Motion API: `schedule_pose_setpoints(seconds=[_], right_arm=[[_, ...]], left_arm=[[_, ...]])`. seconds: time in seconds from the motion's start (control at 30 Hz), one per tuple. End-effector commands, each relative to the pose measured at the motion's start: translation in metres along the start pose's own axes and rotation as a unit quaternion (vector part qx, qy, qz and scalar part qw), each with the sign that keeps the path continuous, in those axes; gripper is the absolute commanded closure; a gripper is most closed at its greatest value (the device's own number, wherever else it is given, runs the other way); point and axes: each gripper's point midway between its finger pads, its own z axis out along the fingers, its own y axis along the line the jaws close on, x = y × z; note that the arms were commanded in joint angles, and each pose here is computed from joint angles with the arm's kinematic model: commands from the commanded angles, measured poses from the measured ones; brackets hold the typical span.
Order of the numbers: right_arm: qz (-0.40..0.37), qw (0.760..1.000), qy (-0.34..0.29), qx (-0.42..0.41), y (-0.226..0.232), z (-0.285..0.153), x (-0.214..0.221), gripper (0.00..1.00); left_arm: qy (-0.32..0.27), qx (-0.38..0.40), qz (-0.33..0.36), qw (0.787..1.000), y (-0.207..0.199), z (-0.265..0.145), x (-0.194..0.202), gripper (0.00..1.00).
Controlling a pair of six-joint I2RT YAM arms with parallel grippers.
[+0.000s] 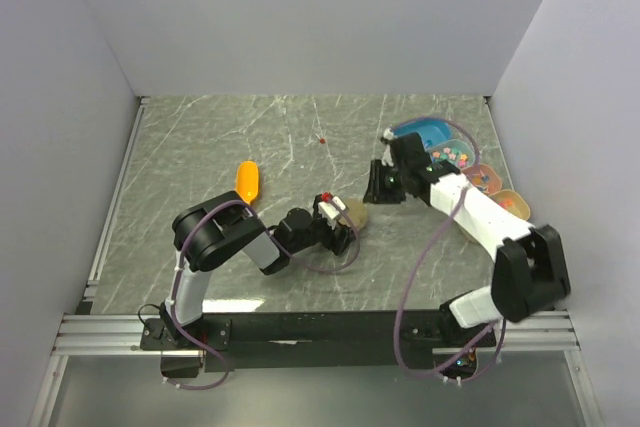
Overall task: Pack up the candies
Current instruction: Screw the bottle lid onto the packing bottle.
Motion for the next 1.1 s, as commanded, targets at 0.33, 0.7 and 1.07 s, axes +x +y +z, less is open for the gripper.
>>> schedule_pose_setpoints(seconds=[0.33, 0.7, 1.07], right_arm=[[-0.135, 0.986, 0.006, -0.097, 0.038, 0.043, -0.059, 0.59], [-0.142, 0.985, 0.034, -0.094, 0.03, 0.057, -0.039, 0.6], [-0.138, 0.986, 0.047, -0.079, 0.018, 0.057, -0.014, 0.6]], left_arm=[[0.047, 0.024, -0.027, 0.998, -0.01, -0.01, 0.021, 0.19], [0.048, 0.029, -0.03, 0.998, -0.012, -0.008, 0.019, 0.19], [0.054, 0.028, -0.032, 0.998, -0.011, -0.008, 0.021, 0.19]])
